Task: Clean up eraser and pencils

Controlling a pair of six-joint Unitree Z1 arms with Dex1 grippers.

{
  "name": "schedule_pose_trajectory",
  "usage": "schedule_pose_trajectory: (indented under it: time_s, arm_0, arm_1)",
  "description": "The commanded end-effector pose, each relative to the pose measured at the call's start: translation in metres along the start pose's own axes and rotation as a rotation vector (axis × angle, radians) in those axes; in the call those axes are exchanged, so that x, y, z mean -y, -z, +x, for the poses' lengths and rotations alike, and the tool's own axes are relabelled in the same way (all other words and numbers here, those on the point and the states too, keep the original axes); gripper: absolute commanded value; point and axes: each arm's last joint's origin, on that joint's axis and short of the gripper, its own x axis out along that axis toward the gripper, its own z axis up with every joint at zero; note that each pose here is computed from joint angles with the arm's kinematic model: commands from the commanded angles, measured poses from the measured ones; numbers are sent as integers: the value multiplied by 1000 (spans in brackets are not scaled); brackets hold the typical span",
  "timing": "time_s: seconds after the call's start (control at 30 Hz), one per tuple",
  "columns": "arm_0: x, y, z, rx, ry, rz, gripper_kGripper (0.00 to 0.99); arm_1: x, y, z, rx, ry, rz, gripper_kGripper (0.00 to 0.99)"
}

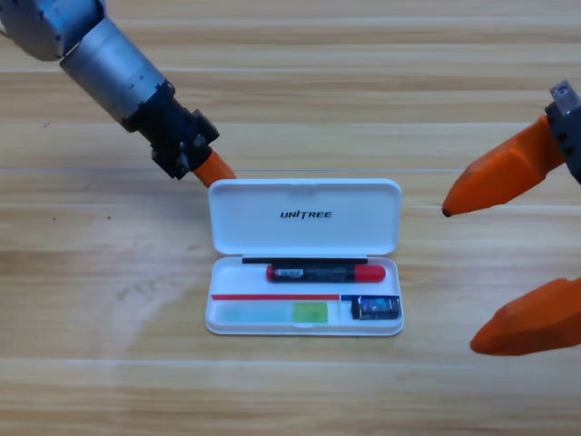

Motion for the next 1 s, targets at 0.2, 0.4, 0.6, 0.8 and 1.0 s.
schedule_pose_trajectory:
  time_s: [0.2,0.4,0.6,0.8,1.0]
  arm_0:
    - [39,-14,0,-1,106,53,0]
    - [55,-12,10,-34,121,83,0]
    - [62,-2,32,-87,101,108,0]
    - [66,6,50,-133,59,134,0]
    - [74,11,70,-174,33,152,0]
  arm_1:
    - [-11,4,-8,38,-8,-19,990]
    - [-11,3,-10,44,-7,-16,990]
    - [-11,3,-8,41,-8,-11,990]
    - [-10,3,-7,39,-9,-10,990]
    - [-9,3,-6,35,-11,-6,990]
